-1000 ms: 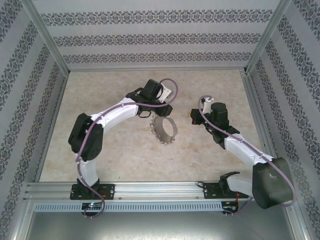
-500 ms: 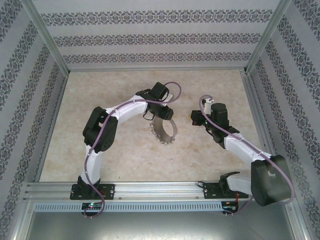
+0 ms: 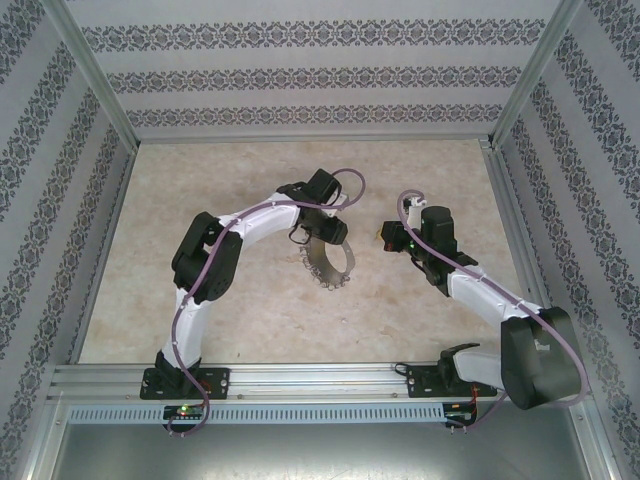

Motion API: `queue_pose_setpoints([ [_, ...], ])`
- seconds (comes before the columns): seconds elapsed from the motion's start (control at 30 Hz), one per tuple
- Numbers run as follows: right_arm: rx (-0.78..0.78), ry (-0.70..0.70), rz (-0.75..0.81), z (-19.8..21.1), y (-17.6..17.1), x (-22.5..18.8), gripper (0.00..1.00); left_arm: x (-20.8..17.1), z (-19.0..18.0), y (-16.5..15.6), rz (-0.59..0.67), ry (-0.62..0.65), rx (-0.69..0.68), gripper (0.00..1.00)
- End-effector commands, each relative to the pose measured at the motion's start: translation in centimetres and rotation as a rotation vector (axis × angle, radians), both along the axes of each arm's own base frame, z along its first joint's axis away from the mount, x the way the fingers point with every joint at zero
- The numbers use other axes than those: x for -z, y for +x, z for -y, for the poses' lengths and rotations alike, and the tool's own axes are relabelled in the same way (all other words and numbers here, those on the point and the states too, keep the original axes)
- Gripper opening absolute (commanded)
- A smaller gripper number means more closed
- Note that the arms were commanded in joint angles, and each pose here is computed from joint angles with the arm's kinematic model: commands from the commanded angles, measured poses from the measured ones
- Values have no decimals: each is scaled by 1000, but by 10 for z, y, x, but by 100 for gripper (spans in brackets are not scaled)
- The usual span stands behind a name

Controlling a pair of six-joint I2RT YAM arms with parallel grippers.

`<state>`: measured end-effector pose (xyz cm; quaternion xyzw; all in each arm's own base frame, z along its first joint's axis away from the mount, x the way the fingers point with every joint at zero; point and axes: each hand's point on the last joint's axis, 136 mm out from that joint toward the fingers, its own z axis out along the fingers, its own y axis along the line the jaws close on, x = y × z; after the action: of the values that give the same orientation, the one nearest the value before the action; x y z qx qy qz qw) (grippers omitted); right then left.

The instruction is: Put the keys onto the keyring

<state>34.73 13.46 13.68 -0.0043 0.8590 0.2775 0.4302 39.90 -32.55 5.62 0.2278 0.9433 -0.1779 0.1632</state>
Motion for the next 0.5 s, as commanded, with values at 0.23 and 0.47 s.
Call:
queue_pose_setpoints([
  [0.23, 6, 25, 37, 0, 5, -12, 0, 17, -4, 3, 7, 65, -14, 46],
  [0.47, 6, 26, 45, -1, 6, -15, 0, 20, -2, 4, 11, 65, -10, 46],
])
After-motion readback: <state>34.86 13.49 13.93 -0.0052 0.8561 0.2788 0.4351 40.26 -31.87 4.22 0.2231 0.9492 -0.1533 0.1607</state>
